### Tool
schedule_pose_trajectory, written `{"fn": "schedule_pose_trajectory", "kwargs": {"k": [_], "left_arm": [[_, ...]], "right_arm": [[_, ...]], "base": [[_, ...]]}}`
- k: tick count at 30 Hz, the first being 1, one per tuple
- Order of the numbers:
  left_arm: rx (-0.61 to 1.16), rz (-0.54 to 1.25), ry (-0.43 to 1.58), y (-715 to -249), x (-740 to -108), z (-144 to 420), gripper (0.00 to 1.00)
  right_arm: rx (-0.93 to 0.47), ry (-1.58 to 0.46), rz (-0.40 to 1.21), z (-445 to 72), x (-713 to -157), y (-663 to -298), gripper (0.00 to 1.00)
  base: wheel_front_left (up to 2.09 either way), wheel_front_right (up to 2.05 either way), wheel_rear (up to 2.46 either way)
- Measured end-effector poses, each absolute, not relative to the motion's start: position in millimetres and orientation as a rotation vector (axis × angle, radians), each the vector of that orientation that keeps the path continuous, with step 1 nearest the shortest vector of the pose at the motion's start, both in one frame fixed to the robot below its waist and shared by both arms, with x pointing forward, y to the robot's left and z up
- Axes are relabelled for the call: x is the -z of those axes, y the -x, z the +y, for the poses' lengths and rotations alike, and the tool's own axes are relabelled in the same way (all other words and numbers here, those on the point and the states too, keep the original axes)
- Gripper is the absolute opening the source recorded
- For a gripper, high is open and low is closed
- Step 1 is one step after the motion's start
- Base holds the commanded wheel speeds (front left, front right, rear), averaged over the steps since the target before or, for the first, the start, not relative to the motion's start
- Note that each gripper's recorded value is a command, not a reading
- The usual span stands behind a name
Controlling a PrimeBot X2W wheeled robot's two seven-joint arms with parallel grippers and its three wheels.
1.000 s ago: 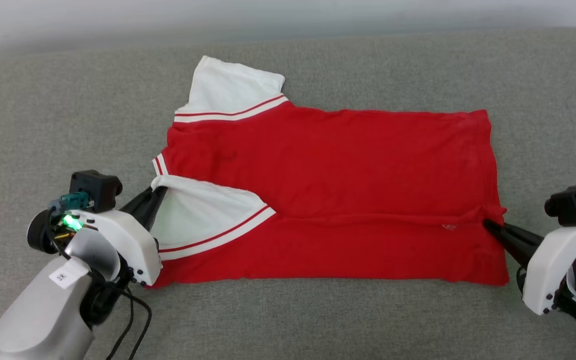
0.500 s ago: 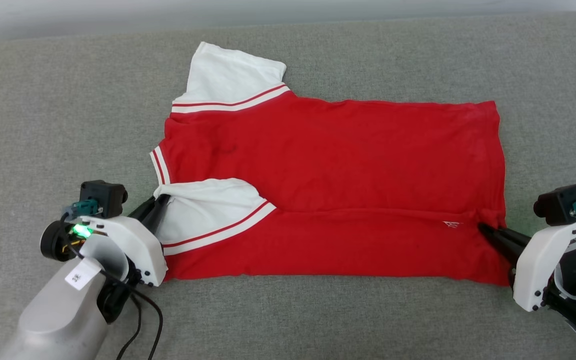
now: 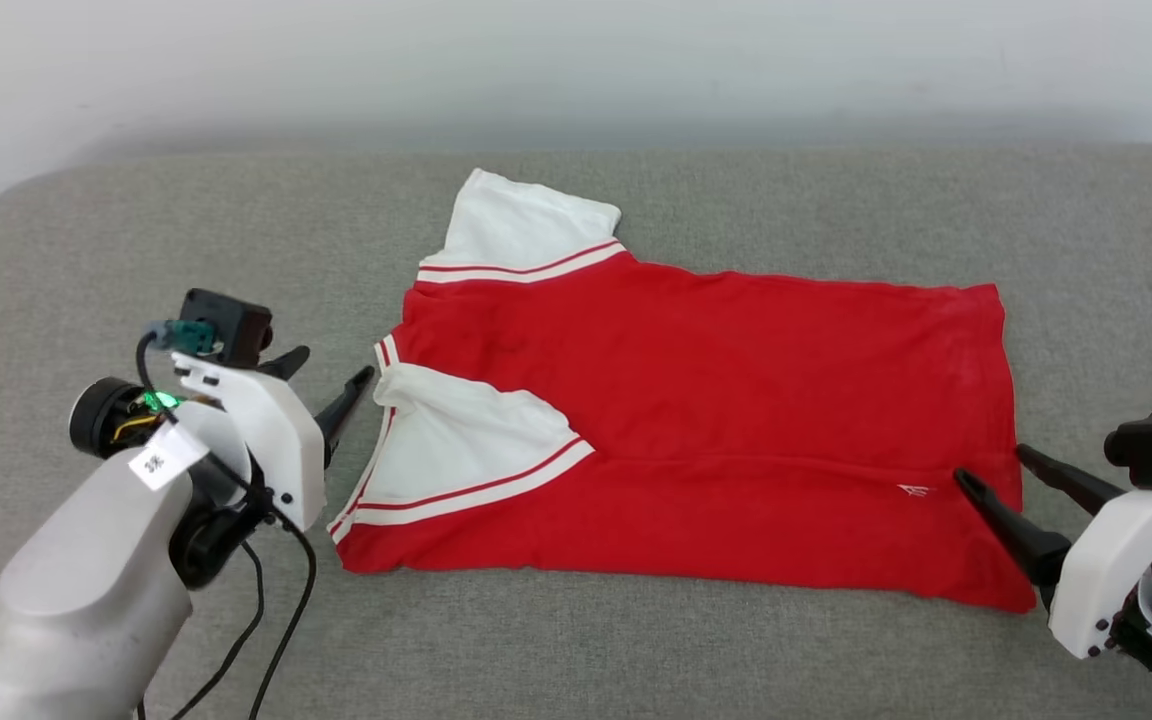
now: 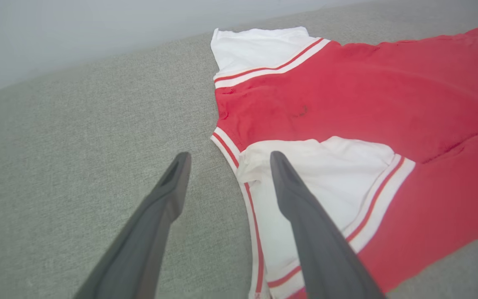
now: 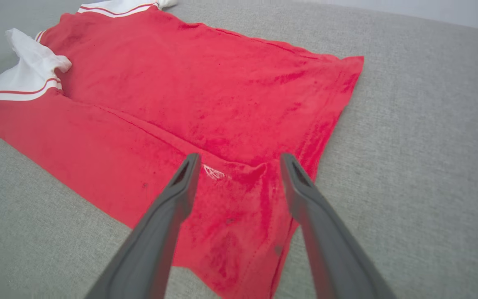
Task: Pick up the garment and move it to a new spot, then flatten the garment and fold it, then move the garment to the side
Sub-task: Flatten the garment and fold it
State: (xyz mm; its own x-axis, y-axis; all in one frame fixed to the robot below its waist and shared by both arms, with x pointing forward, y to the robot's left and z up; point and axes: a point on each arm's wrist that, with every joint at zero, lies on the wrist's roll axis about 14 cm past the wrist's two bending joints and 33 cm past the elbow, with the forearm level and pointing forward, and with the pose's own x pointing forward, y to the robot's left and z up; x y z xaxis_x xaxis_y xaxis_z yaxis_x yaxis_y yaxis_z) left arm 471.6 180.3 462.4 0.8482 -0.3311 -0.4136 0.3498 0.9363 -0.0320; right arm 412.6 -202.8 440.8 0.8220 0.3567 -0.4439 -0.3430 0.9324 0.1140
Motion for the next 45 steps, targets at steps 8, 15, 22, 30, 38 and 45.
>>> {"fn": "schedule_pose_trajectory", "kwargs": {"k": [8, 15, 22, 30, 38, 45], "left_arm": [[0.417, 0.633, -0.051, -450.0, -476.9, 179.6, 1.0], [0.452, 0.896, -0.059, -426.1, -456.4, 181.2, 1.0], [0.483, 1.049, -0.066, -410.0, -428.6, 175.8, 1.0], [0.493, 1.158, -0.098, -395.7, -391.3, 174.1, 1.0], [0.505, 1.161, -0.124, -393.5, -375.4, 170.2, 0.0], [0.534, 0.986, -0.175, -407.6, -395.9, 165.3, 0.0]], "right_arm": [[-0.396, -0.023, 0.466, -193.5, -453.0, -404.6, 1.0], [-0.4, -0.038, 0.499, -190.5, -450.3, -396.9, 1.0], [-0.384, -0.061, 0.536, -192.5, -440.4, -391.4, 1.0], [-0.372, -0.079, 0.568, -193.4, -430.3, -391.0, 1.0], [-0.367, -0.081, 0.569, -195.1, -430.2, -396.5, 1.0], [-0.349, -0.011, 0.499, -211.6, -461.6, -408.2, 1.0]], "base": [[0.0, 0.0, 0.0], [0.0, 0.0, 0.0], [0.0, 0.0, 0.0], [0.0, 0.0, 0.0], [0.0, 0.0, 0.0], [0.0, 0.0, 0.0]]}}
